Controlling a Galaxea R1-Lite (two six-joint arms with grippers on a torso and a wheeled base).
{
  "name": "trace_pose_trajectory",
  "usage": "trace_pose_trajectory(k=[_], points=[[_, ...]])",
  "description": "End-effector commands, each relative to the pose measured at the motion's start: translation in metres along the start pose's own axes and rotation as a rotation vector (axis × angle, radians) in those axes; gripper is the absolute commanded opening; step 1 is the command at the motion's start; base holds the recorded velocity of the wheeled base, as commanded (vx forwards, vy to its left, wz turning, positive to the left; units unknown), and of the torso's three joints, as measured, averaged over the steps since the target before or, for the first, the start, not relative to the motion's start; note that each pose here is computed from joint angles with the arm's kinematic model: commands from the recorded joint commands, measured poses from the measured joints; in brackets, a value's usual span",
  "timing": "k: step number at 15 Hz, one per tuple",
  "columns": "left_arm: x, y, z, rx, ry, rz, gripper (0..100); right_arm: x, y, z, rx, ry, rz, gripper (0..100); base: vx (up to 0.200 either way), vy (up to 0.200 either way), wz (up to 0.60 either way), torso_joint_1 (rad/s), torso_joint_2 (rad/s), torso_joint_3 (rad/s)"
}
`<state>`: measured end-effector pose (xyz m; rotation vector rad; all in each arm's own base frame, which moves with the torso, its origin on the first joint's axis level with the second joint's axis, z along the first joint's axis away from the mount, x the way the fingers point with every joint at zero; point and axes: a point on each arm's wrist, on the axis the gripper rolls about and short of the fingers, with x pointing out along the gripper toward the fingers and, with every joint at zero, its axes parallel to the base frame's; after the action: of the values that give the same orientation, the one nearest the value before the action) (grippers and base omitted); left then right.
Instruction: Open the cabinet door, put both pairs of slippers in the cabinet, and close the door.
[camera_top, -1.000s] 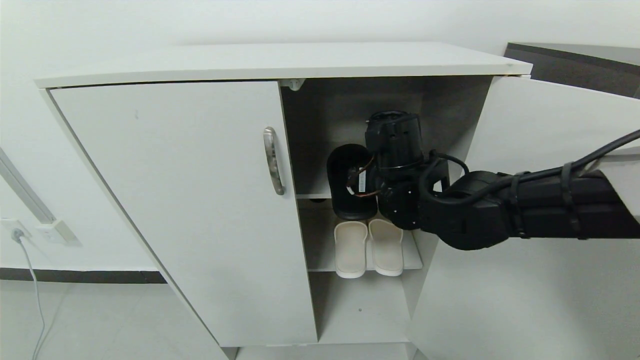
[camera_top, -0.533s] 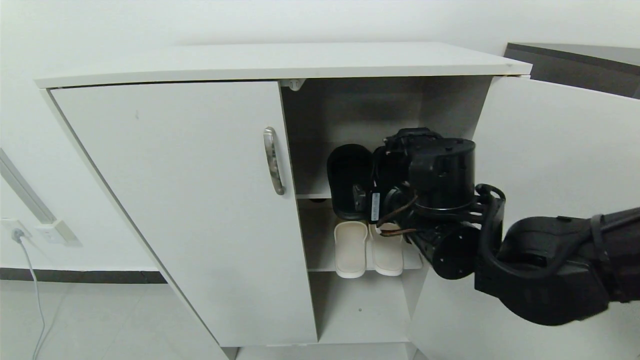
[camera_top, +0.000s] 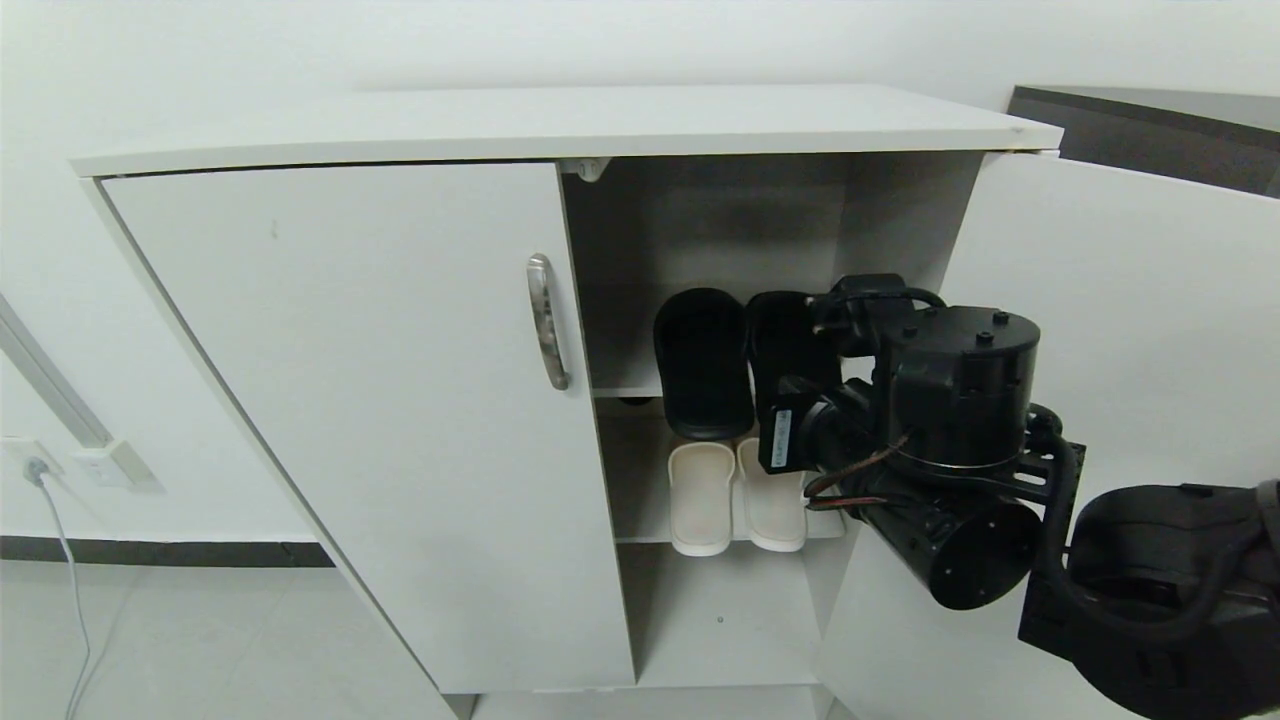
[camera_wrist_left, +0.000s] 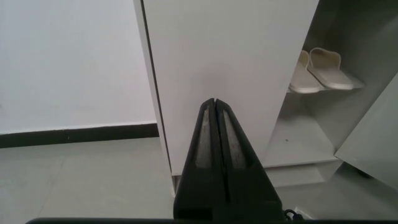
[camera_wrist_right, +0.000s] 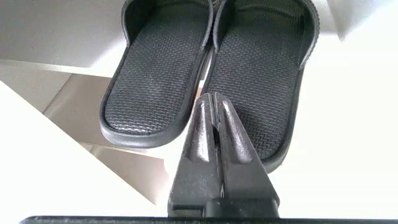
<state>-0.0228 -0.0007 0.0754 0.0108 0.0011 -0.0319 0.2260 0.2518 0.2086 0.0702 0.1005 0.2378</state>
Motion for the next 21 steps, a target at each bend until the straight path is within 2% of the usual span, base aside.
trace_pose_trajectory(k=[1,7,21], points=[[0.000,0.000,0.000,0.000,0.002,0.000,0,0.000,0.001,0.001,0.001,-0.003,0.001,0,0.000,0.000,0.00,0.000,0.00,0.000],[0.000,0.000,0.000,0.000,0.000,0.000,0,-0.001,0.003,-0.004,-0.019,0.008,0.010,0,0.000,0.000,0.00,0.000,0.00,0.000],[0.000,0.000,0.000,0.001,0.000,-0.002,0,-0.002,0.004,-0.012,-0.037,0.033,0.019,0,-0.200,0.000,0.00,0.002,0.00,0.003]])
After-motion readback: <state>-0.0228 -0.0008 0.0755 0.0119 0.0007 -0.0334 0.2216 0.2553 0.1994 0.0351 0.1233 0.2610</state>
